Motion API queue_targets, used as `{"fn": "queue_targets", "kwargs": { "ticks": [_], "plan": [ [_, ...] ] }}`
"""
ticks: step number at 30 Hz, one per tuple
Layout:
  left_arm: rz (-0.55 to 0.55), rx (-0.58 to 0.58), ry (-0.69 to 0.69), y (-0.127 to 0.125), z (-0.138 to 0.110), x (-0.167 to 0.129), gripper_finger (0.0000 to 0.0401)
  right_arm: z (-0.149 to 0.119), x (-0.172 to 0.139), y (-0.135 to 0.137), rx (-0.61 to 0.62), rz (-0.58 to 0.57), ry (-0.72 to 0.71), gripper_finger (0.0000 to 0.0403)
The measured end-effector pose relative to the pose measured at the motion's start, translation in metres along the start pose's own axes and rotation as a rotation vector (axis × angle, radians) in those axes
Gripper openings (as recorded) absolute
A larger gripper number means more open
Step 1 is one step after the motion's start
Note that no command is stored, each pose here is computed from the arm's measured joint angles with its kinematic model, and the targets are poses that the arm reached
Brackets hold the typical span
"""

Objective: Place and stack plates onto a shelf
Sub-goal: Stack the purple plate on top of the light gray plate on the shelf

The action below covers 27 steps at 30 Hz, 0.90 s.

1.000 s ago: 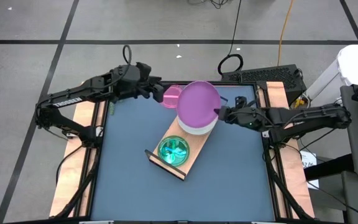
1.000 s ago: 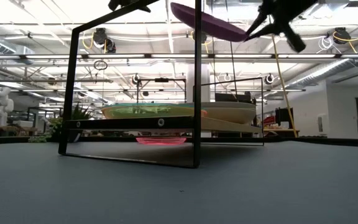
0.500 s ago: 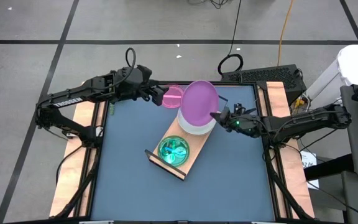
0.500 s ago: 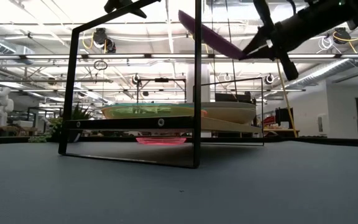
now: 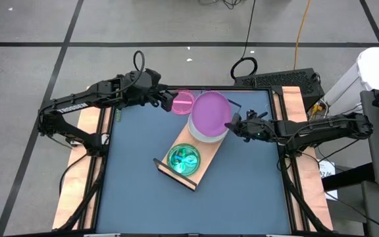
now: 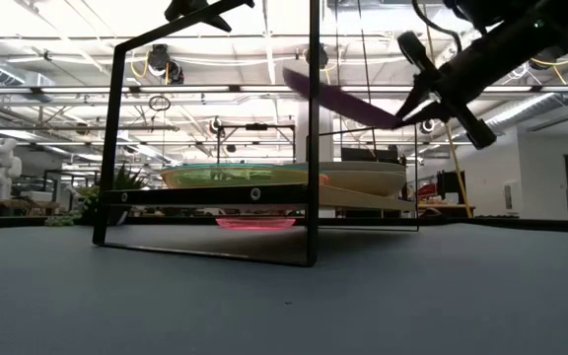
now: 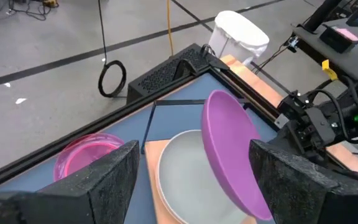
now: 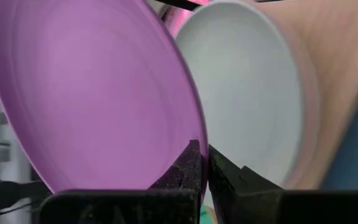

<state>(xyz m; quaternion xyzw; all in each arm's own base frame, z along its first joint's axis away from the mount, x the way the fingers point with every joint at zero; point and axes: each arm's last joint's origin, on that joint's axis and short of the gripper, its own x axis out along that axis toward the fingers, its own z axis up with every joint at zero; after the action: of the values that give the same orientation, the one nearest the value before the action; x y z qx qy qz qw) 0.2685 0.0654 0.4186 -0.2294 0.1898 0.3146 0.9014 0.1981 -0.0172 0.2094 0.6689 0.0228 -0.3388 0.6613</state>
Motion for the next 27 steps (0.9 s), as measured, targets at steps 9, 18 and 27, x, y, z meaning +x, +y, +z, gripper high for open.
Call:
{"fn": "queue_targets", "kwargs": {
  "ticks": [9,18,27],
  "plan": [
    [0.026,0.014,0.043,-0.001,-0.005,0.013,0.0305,0.006,0.008,-0.004,0.004,-0.053,0.035,0.0],
    [0.025,0.004,0.048,-0.004,-0.007,0.022,0.0305,0.007,0.008,0.011,0.02,-0.001,0.047,0.0],
    [0.029,0.013,0.046,-0.004,-0.007,0.023,0.0305,0.006,0.018,0.003,0.014,-0.095,0.069,0.0]
  ]
}}
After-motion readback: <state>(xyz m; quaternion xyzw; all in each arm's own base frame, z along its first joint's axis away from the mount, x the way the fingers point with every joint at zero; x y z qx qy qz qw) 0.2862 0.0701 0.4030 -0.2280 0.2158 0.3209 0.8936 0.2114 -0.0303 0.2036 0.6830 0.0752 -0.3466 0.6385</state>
